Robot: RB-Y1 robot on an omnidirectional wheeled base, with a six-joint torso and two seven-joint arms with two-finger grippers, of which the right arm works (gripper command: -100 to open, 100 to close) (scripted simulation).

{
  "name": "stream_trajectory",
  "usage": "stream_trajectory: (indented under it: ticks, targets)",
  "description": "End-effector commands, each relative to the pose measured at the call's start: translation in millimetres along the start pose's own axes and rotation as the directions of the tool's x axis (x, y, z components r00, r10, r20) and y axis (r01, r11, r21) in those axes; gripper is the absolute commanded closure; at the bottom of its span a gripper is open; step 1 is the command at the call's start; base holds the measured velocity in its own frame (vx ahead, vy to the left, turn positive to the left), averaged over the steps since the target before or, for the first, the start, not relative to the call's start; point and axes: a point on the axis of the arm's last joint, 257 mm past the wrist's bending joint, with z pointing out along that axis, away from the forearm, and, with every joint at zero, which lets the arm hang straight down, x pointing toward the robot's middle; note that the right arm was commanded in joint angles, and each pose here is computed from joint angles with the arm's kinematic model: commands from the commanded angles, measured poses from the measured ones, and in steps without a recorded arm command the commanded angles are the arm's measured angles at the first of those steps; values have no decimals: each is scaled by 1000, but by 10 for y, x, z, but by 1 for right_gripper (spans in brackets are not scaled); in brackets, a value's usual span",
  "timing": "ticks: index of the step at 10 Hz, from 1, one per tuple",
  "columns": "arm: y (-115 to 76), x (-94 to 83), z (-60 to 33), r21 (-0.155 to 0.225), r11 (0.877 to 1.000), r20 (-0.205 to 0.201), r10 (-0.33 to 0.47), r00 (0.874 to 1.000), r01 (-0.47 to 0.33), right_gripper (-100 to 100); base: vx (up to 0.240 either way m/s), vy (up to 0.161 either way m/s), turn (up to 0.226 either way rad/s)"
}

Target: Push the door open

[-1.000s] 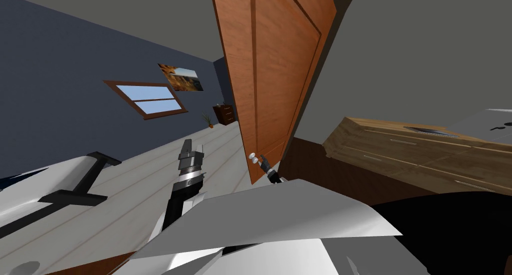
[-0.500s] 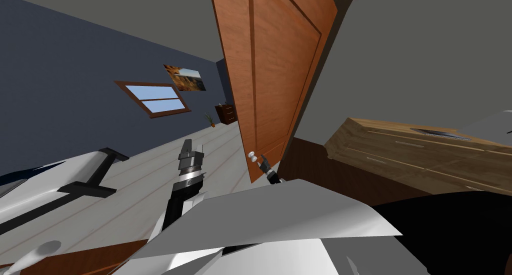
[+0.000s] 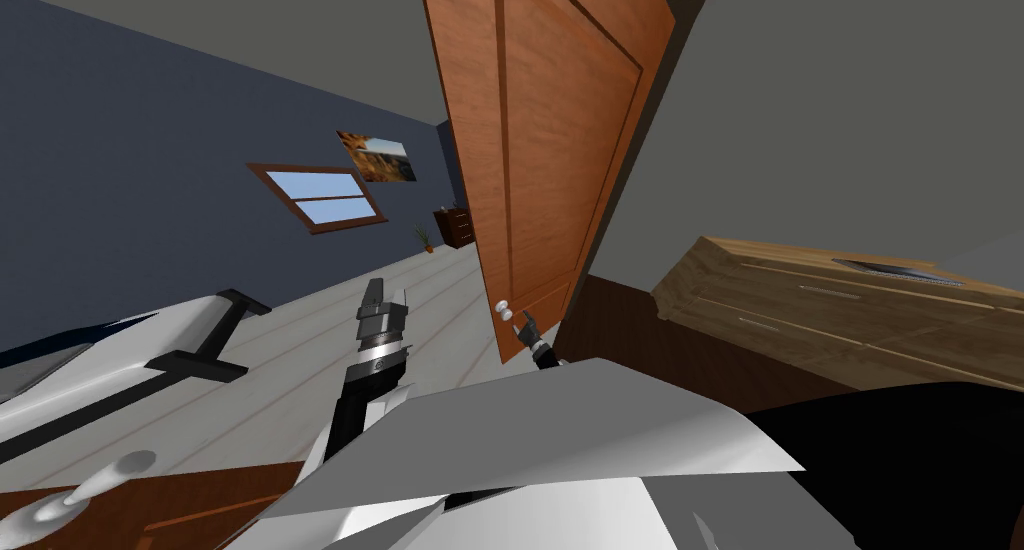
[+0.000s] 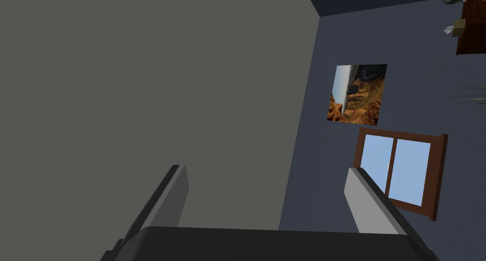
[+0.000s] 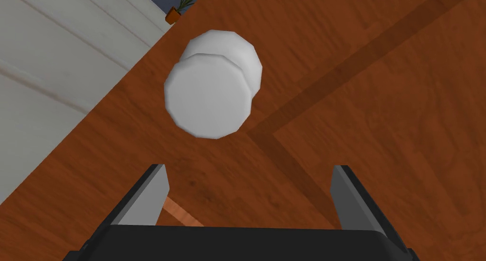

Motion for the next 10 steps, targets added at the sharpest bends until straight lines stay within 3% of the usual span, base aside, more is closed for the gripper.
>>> stream_trajectory:
  ticks: [1,2,3,5,6,7,8,10]
  targets:
    - [-9,6,-2,-2,999,4,50,999,-50,-100,-46,-41,30]
    - [-24,22,-7,-7,995,9,105,994,-104,-100,-43,-34,44]
    - [-24,22,-7,-7,994,9,111,994,-111,-100,-27,-26,27]
    - [-57,59,-14,-18,976,18,215,976,-215,-100,-36,-48,72]
    - [-57,59,-14,-18,973,18,231,973,-230,-100,-37,-42,24]
    - [-75,79,-18,-24,958,22,285,958,-284,-100,-48,-34,31]
    - [-75,79,-18,-24,957,22,289,957,-289,-100,-34,-23,27]
    - [-111,124,-21,-36,921,27,389,921,-388,-100,-42,-28,67]
